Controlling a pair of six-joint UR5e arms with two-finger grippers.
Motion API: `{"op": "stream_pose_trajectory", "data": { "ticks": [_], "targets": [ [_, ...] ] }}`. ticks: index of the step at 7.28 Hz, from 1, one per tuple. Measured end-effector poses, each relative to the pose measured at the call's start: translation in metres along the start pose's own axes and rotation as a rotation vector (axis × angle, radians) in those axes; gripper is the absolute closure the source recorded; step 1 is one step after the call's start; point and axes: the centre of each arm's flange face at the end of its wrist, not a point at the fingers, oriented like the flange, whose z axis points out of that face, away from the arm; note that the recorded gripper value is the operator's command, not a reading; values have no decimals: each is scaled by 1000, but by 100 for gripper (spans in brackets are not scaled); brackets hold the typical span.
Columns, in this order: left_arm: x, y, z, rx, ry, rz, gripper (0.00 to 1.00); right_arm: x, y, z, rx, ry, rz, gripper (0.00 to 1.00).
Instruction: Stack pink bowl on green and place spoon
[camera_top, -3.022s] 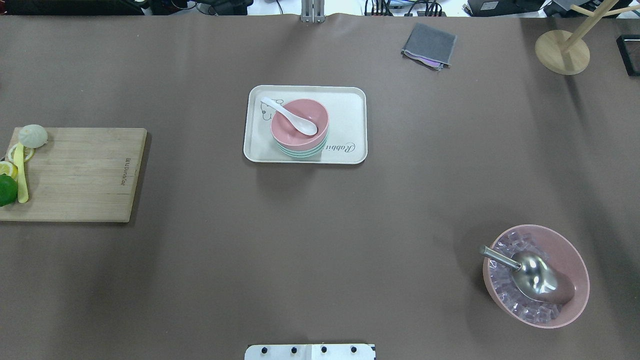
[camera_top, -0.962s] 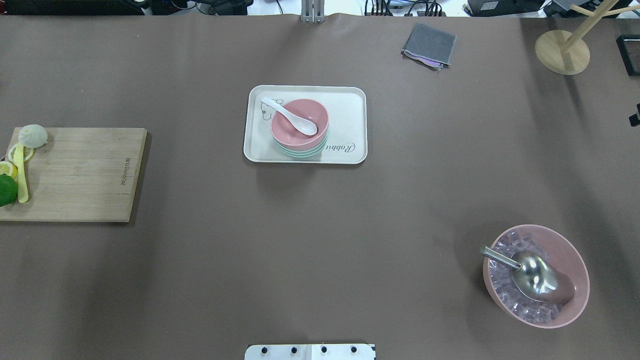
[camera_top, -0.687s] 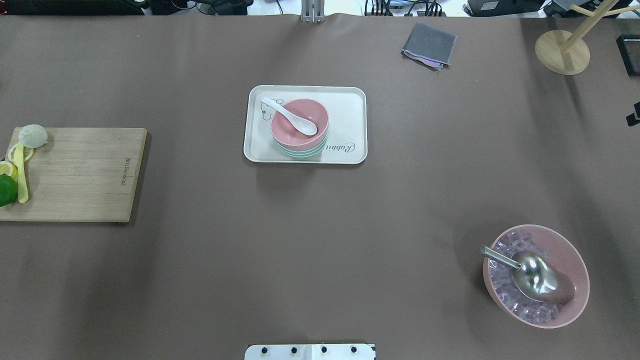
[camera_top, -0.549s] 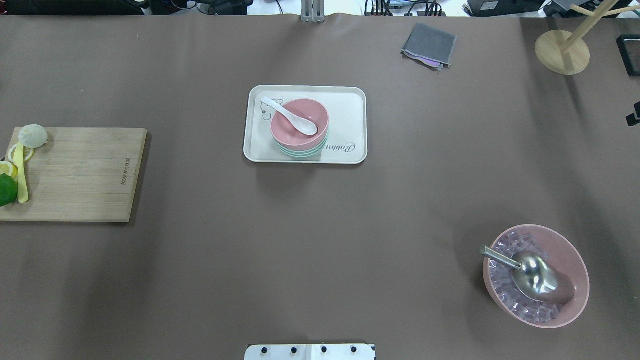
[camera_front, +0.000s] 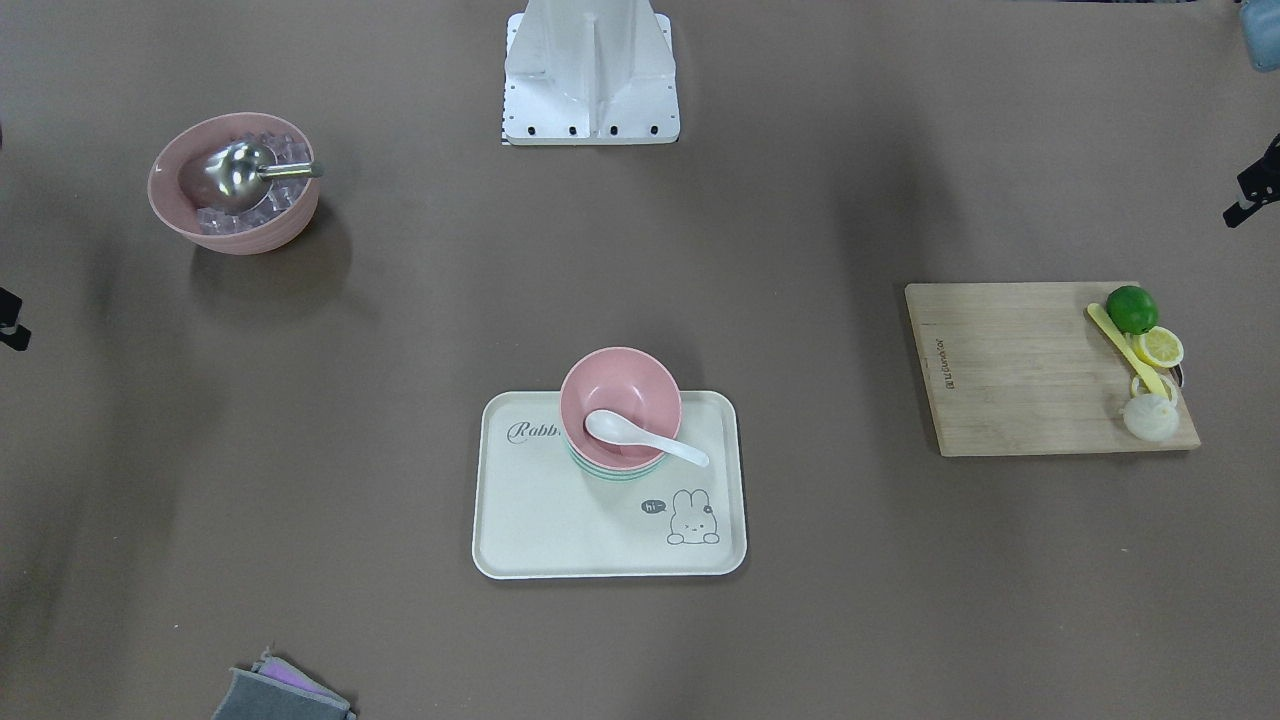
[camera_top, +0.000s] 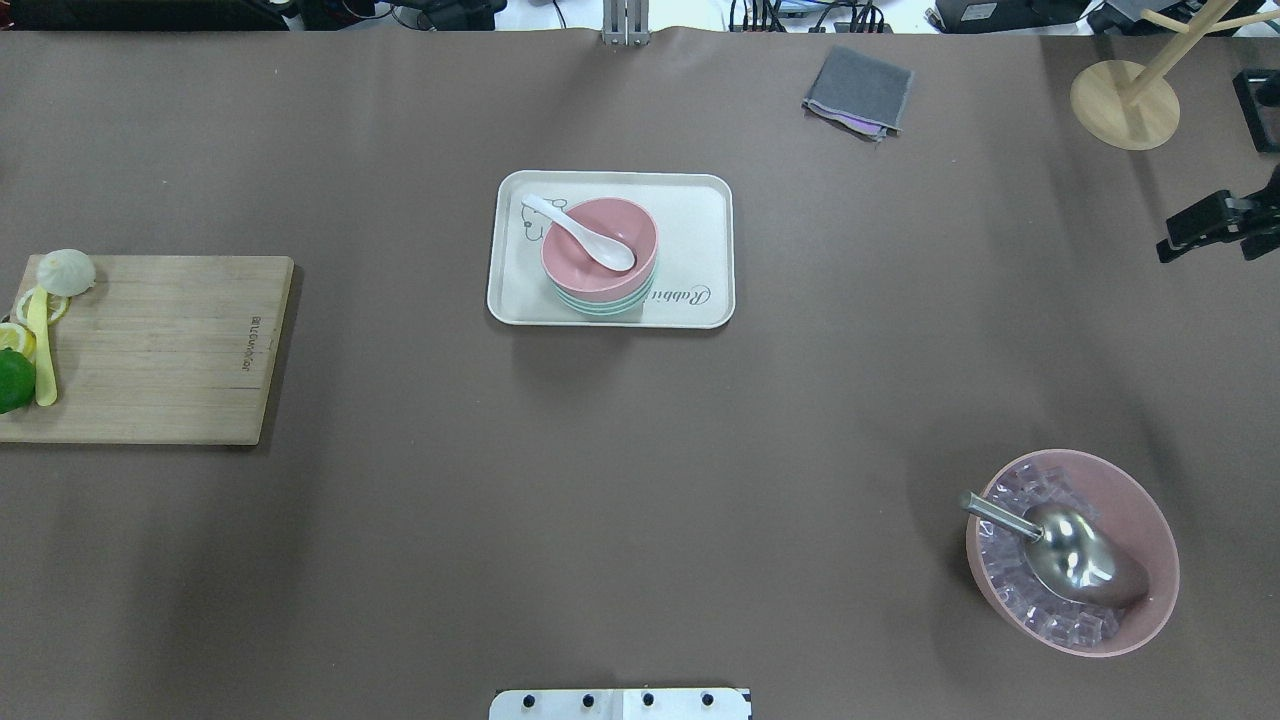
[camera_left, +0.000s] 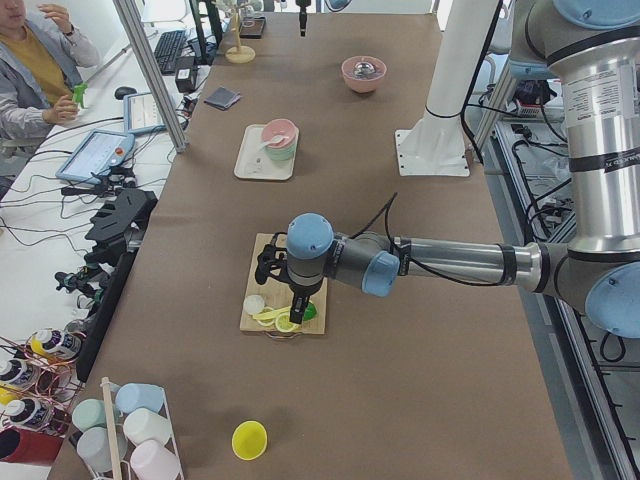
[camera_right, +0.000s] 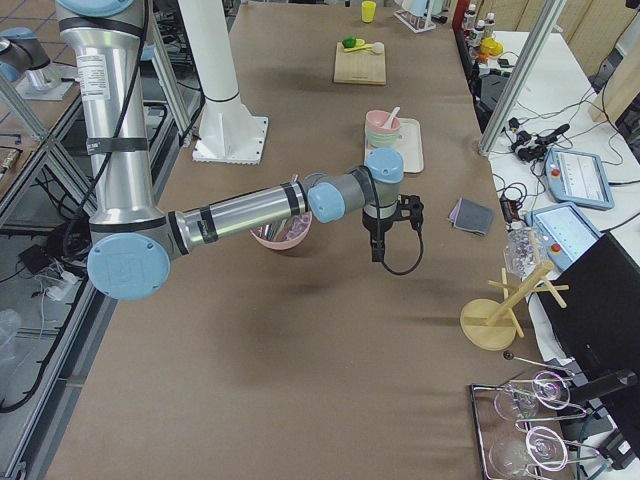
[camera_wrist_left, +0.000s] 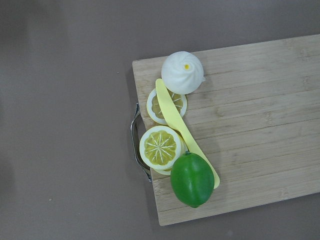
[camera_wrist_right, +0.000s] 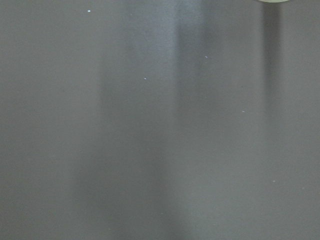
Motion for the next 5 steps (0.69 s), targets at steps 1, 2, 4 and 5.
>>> {"op": "stream_pose_trajectory", "data": {
  "ticks": [1,2,4,5],
  "targets": [
    [0,-1,0,4,0,5,2,-21,0,3,2,-2,22,0],
    [1,-1,-1,7,0,8,2,-29,2,4,2,-3,31,0],
    [3,-6,-2,13,-3,16,2,-21,4,4,-1,2,-3,0],
    [4,-8,-2,18,-5,21,2,-6,5,3,-4,11,-45,0]
  ]
}}
